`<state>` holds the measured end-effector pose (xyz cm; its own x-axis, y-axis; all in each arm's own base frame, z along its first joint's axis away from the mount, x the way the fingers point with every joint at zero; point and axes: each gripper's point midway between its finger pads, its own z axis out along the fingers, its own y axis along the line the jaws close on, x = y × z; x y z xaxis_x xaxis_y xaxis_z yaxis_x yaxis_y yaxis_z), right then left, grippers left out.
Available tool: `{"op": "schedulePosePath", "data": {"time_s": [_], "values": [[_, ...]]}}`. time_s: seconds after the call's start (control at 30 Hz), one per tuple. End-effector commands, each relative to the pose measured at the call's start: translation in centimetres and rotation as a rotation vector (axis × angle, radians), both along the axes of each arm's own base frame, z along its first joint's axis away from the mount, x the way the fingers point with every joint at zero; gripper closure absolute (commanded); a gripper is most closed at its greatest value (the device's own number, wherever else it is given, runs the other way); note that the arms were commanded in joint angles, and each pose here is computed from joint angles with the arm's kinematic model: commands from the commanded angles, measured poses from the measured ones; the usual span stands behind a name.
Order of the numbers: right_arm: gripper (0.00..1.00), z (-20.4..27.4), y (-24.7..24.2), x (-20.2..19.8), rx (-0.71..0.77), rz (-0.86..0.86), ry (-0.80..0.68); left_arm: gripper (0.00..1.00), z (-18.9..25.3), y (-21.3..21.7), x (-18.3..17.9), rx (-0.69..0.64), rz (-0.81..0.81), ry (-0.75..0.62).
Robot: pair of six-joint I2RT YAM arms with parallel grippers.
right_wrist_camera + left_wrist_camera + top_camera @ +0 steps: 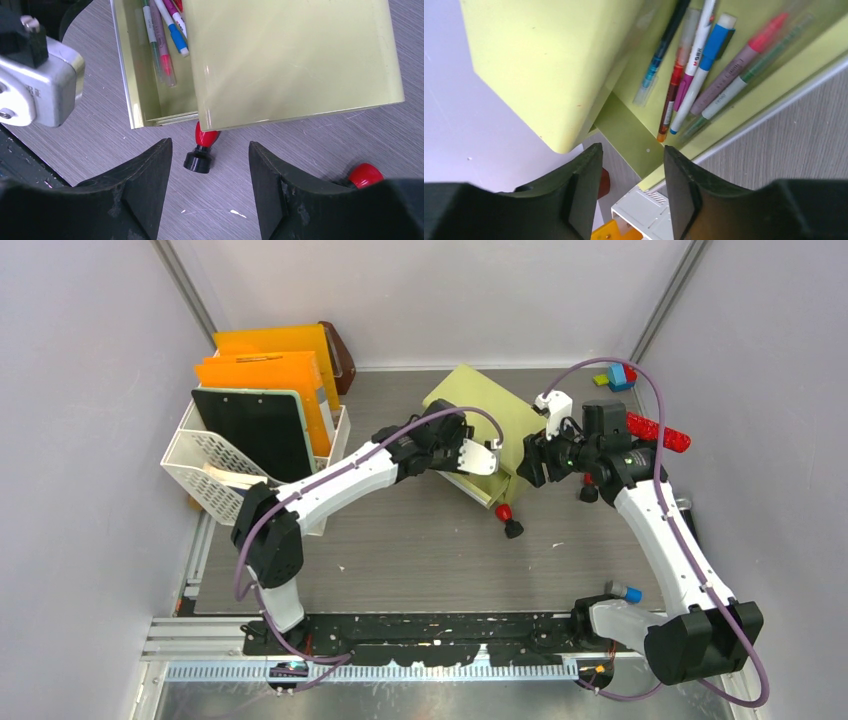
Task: Organize the desk
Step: Place the stationery in the drawer.
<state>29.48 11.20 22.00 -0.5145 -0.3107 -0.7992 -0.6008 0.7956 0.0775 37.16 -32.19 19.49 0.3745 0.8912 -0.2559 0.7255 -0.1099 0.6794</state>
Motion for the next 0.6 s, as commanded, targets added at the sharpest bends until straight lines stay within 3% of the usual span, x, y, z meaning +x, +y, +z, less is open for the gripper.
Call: {"op": "schedulePosePath", "data": {"time_s": [0.0, 0.1, 0.23, 0.37, 0.57], "values": [[0.37, 1.0, -0.1, 0.2, 0.008, 0.002, -0.044, 0.46, 3.7, 0.0, 1.1, -0.095, 0.062, -0.114], [0.36, 1.1, 0.4, -0.5, 0.015, 0.045, -0.036, 0.41, 5.8, 1.4, 1.2, -0.171, 0.136, -0.151], [0.37, 2.0, 1.8, -1.8, 0.066, 0.147, -0.024, 0.26, 7.4, 4.5, 0.8, -0.31, 0.269, -0.117], [0.37, 2.5, 3.8, -3.3, 0.098, 0.275, -0.021, 0.1, 7.9, 9.8, 1.1, -0.479, 0.467, -0.001], [0.35, 1.4, 7.6, -5.3, -0.012, 0.472, -0.047, 0.04, 6.2, 16.9, 1.0, -0.635, 0.731, 0.178]]}}
